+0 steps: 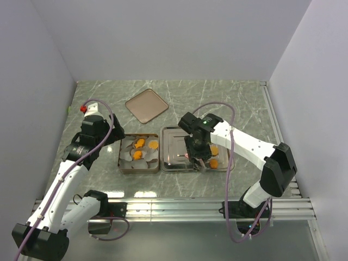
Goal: Pack the cookies
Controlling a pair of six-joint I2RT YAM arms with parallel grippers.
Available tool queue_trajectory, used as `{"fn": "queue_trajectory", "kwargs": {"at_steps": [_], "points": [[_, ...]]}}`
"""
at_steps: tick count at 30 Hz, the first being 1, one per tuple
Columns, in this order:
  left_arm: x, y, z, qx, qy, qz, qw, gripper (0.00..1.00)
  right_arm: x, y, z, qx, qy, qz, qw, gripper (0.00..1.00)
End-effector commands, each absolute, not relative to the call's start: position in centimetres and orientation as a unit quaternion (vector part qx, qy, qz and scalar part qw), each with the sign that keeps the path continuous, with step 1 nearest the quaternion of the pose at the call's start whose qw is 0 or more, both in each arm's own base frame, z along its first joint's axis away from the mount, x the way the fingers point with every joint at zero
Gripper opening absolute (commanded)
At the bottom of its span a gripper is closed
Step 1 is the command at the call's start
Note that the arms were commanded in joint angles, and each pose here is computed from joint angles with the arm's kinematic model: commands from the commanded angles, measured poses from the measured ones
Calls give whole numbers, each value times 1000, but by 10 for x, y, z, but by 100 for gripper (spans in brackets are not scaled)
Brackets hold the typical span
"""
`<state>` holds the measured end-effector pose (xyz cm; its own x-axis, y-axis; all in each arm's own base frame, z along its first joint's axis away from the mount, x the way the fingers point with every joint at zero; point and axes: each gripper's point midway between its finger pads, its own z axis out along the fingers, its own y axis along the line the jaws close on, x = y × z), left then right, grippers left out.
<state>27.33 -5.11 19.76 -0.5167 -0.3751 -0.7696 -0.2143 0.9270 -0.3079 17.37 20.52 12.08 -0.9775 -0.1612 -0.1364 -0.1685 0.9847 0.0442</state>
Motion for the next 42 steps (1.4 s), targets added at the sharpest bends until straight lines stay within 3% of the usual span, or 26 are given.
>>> {"fn": "queue_trajectory", "kwargs": {"at_steps": [1,13,23,35,38,42], "points": [[276,-50,207,-180,856,-91,476,96,178,211,134,-107,991,15,80,53],[274,-48,212,-183,850,-92,485,96,158,213,123,-150,987,-33,55,55],[274,-49,211,-182,852,-93,483,96,152,209,118,-161,984,-57,43,46],[275,-51,208,-177,855,-93,478,96,179,231,164,-148,983,-37,101,44],[275,-51,209,-177,855,-94,479,96,182,237,171,-145,984,-24,105,45],[275,-51,208,-177,855,-94,478,96,180,237,169,-150,983,-31,99,55]]}}
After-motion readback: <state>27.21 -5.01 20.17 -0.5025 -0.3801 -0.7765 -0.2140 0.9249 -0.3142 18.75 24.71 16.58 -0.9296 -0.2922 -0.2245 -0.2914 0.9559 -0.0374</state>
